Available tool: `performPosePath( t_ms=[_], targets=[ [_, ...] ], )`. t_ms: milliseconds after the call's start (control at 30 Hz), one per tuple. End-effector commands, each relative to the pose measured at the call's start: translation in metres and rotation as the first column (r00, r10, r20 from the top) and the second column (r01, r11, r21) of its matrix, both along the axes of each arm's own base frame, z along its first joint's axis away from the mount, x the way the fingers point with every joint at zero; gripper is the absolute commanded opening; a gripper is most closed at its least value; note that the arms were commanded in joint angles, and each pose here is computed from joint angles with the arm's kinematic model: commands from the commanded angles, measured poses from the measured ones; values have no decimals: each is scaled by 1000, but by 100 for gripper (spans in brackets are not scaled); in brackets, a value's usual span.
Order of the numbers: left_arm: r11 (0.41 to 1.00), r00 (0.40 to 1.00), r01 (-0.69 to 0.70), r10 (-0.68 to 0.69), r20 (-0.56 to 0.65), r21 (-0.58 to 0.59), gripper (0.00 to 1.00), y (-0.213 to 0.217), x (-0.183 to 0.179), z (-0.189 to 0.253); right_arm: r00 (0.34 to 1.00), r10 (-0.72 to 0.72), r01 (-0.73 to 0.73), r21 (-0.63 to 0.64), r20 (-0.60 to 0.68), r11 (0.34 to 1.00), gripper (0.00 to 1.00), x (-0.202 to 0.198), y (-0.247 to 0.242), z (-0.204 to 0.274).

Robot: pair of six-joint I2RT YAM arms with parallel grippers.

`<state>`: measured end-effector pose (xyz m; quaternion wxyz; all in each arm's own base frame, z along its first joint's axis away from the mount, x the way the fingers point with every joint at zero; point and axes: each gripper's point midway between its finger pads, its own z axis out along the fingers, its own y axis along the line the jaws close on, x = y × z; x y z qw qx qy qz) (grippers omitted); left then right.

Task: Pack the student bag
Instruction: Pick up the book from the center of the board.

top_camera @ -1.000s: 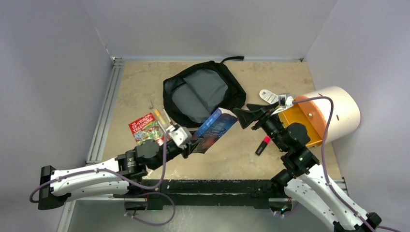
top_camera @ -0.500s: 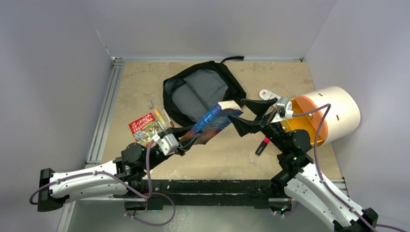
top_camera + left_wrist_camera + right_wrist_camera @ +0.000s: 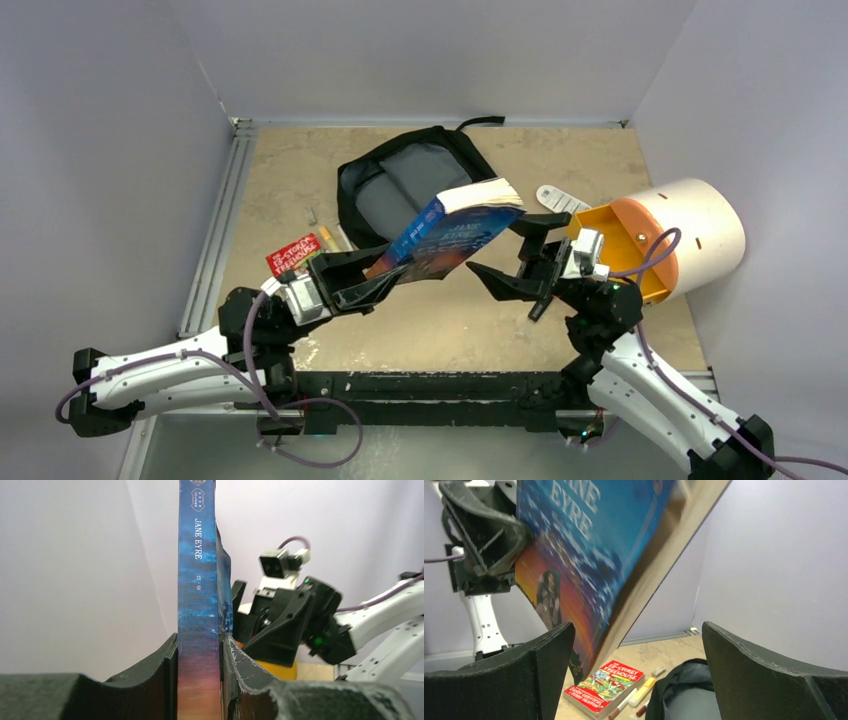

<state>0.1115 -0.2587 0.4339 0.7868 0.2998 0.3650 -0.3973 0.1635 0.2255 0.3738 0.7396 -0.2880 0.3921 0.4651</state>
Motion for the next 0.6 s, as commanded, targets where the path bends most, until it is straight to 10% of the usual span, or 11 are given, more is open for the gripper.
performPosePath(
  t_ms=[0, 567],
  targets=[
    [940, 969, 183, -123, 214, -288, 0, 46, -49, 105, 980, 80, -90, 50, 183, 995, 99, -25, 1, 33],
    [932, 958, 253, -204, 200, -260, 0, 17, -51, 100, 864, 389, -408, -7, 319, 913, 95, -68, 21, 43]
  ],
)
